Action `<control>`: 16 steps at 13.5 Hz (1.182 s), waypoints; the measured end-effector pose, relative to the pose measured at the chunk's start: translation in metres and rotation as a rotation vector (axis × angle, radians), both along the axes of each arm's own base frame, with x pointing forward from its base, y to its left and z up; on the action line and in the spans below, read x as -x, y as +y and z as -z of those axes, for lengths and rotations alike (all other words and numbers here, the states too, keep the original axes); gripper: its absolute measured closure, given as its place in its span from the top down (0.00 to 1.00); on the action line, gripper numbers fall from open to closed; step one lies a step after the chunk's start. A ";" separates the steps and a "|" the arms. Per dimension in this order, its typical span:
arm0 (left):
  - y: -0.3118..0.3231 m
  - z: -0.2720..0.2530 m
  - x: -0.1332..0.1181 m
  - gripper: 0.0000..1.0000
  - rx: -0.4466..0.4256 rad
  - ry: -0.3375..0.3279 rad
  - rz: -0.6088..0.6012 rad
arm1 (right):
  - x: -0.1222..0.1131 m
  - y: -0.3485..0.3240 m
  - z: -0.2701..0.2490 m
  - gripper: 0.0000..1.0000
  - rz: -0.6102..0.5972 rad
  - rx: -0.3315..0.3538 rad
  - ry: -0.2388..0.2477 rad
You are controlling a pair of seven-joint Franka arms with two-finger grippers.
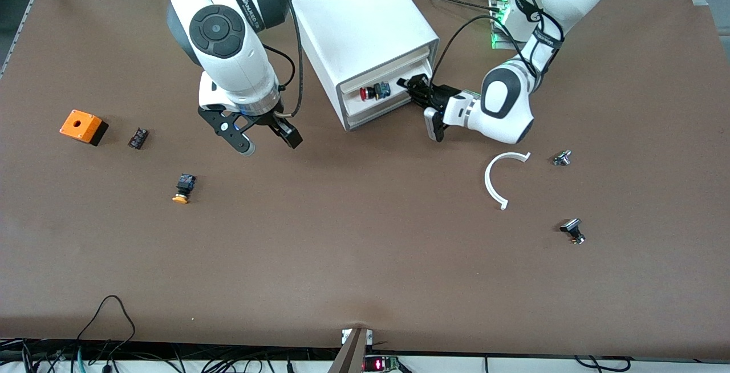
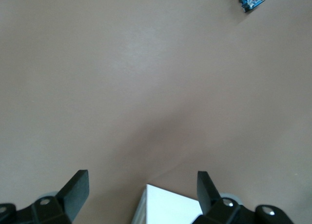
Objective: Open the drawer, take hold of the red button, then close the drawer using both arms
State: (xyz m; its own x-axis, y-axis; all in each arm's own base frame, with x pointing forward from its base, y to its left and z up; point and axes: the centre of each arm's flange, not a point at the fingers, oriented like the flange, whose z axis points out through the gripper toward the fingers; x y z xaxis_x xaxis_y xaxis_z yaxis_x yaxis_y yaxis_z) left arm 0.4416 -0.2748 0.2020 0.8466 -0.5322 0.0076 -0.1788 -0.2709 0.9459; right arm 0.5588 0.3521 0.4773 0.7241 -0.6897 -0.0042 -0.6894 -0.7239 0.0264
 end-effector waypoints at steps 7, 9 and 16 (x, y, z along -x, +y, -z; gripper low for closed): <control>0.048 0.003 -0.075 0.09 0.021 -0.058 -0.051 | -0.006 0.091 0.001 0.99 0.220 -0.076 -0.051; 0.049 0.003 -0.079 0.15 0.015 -0.069 -0.060 | -0.005 0.118 0.009 0.99 0.248 -0.115 -0.075; 0.055 -0.043 -0.107 0.87 -0.056 -0.025 -0.036 | 0.045 0.203 0.077 0.99 0.260 -0.131 -0.044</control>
